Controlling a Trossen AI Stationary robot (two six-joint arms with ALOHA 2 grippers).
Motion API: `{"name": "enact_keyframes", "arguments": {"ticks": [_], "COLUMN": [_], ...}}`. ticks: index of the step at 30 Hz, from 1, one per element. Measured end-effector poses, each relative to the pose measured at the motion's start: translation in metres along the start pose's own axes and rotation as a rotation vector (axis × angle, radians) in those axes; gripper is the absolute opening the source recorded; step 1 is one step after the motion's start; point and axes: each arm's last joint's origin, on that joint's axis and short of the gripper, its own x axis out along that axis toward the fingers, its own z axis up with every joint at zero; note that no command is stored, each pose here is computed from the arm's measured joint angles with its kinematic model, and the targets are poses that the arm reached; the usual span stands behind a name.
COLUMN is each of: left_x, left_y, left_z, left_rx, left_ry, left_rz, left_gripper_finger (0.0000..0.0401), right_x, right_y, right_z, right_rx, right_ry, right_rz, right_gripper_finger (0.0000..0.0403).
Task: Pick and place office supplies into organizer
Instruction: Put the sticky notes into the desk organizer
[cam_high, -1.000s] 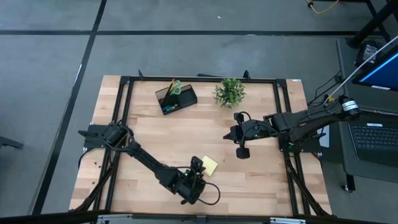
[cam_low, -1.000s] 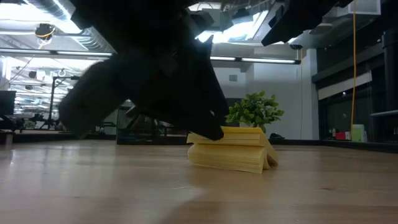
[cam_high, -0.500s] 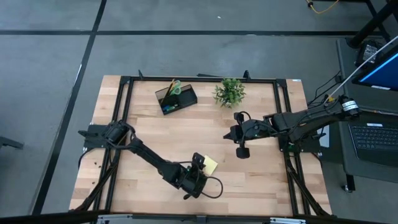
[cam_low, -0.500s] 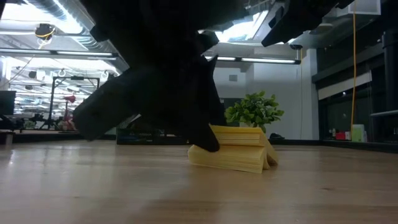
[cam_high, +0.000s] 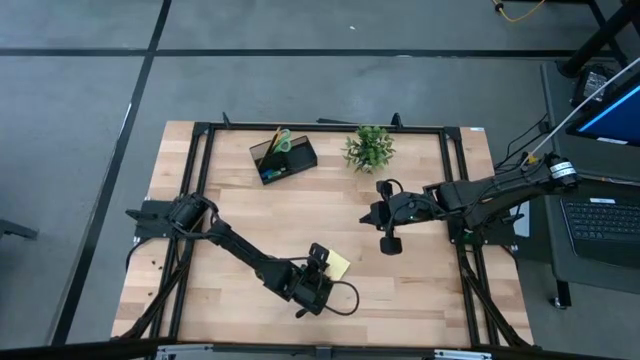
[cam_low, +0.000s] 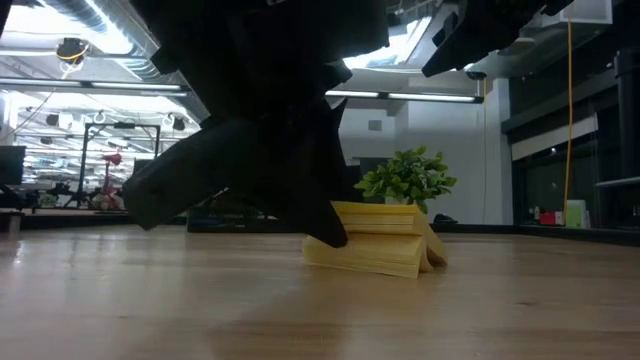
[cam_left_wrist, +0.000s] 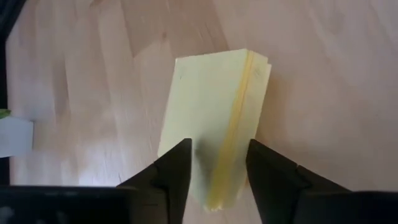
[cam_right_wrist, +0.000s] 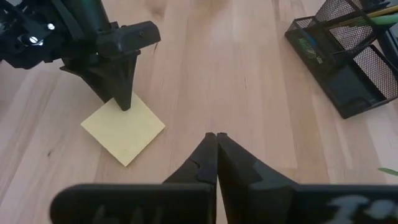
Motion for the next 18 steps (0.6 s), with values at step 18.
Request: {"name": "enact_keyframes", "arguments": {"ticks": [18], "left_x": [-0.0073], "left_y": [0.0000], "left_z": [-0.0027], "left_rx": [0.092], "left_ry": [0.041], "left_rz": [0.241], "left_gripper_finger": [0.0008], "right_x": [0.0000], "right_y": [0.0000], "right_z": [0.0001], "right_rx": [0.001], "right_ry": [-0.001], "right_rz": [0.001], "right_gripper_finger": [0.0012]}}
